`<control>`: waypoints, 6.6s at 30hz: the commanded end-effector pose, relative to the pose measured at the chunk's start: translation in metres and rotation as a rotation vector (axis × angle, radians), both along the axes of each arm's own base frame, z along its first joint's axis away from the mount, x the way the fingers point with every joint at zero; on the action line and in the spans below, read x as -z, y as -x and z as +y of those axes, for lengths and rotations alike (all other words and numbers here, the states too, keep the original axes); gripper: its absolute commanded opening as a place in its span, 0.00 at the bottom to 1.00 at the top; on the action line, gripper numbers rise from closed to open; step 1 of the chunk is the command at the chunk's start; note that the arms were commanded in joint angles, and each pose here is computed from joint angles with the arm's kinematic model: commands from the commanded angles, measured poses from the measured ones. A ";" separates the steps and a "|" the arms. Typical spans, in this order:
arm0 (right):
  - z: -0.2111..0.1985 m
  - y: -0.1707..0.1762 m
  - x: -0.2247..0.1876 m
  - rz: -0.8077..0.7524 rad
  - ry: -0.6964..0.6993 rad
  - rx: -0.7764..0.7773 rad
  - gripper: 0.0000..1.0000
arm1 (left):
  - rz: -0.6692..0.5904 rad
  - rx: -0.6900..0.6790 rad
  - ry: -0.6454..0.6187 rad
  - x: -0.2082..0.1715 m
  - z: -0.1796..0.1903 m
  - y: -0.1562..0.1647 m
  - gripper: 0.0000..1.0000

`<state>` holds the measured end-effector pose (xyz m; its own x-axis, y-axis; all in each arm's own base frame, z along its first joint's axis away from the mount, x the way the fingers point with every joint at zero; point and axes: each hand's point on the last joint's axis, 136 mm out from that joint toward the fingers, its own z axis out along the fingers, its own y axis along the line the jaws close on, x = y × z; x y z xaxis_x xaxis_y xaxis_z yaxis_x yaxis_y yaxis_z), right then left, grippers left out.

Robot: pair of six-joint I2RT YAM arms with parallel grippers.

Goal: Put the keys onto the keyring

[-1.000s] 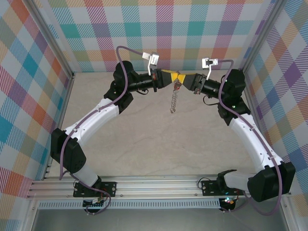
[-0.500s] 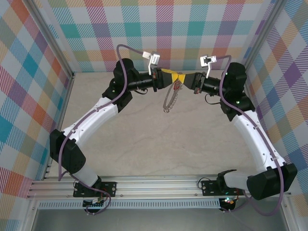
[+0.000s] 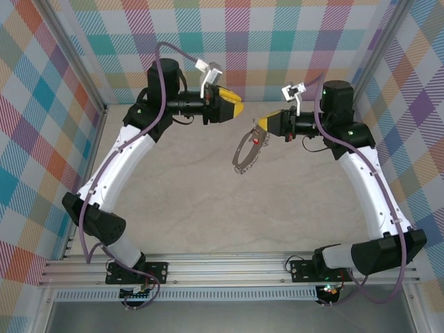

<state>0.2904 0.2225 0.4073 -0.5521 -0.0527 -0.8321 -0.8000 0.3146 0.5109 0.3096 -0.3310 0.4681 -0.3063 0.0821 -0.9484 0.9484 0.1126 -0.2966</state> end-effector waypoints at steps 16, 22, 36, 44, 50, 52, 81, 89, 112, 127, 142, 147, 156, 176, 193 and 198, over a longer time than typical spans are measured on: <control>0.011 0.004 -0.002 0.016 -0.070 -0.146 0.00 | 0.131 0.231 -0.095 0.050 -0.021 0.024 0.29; 0.010 0.003 0.001 0.018 -0.070 -0.141 0.00 | 0.126 0.224 -0.099 0.051 -0.026 0.023 0.28; 0.010 -0.005 0.008 0.016 -0.060 -0.103 0.00 | 0.066 0.147 -0.062 0.026 -0.017 0.022 0.29; 0.010 -0.004 0.005 0.012 -0.068 -0.108 0.00 | 0.096 0.163 -0.075 0.037 -0.023 0.019 0.29; 0.010 -0.003 0.003 0.008 -0.072 -0.111 0.00 | 0.114 0.166 -0.088 0.045 -0.026 0.017 0.29; 0.010 -0.002 0.003 0.006 -0.074 -0.112 0.00 | 0.120 0.163 -0.094 0.049 -0.027 0.016 0.29; 0.010 -0.002 0.004 0.004 -0.079 -0.104 0.00 | 0.152 0.173 -0.115 0.069 -0.037 0.012 0.27; 0.009 -0.003 0.008 0.011 -0.074 -0.096 0.00 | 0.081 0.065 -0.074 0.050 -0.021 0.000 0.33; 0.009 0.002 0.001 -0.007 -0.089 -0.104 0.00 | 0.138 0.127 -0.078 0.064 -0.030 0.003 0.36; 0.009 0.001 0.002 -0.002 -0.091 -0.105 0.00 | 0.130 0.183 -0.071 0.063 -0.038 0.015 0.24; 0.009 0.002 0.007 0.003 -0.081 -0.102 0.00 | 0.097 0.138 -0.046 0.055 -0.039 0.010 0.17; 0.009 0.002 0.005 0.000 -0.084 -0.103 0.00 | 0.099 0.144 -0.037 0.053 -0.040 0.010 0.05; 0.009 -0.002 -0.001 -0.004 -0.094 -0.090 0.04 | 0.101 0.159 -0.019 0.050 -0.043 0.014 0.00; -0.031 0.011 0.024 -0.019 -0.106 0.132 0.58 | 0.052 0.124 0.081 0.019 -0.036 0.019 0.00; -0.014 0.001 0.022 -0.055 -0.116 0.124 0.59 | 0.054 0.123 0.103 0.011 -0.036 0.022 0.00; -0.012 -0.004 0.019 -0.064 -0.121 0.120 0.59 | 0.054 0.130 0.103 0.011 -0.037 0.024 0.00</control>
<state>0.2928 0.2079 0.3696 -0.5478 0.1004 -0.8306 -0.7570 0.3631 0.5432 0.3063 -0.3720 0.4325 -0.4079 0.0564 -0.9113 0.9129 0.0071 -0.4082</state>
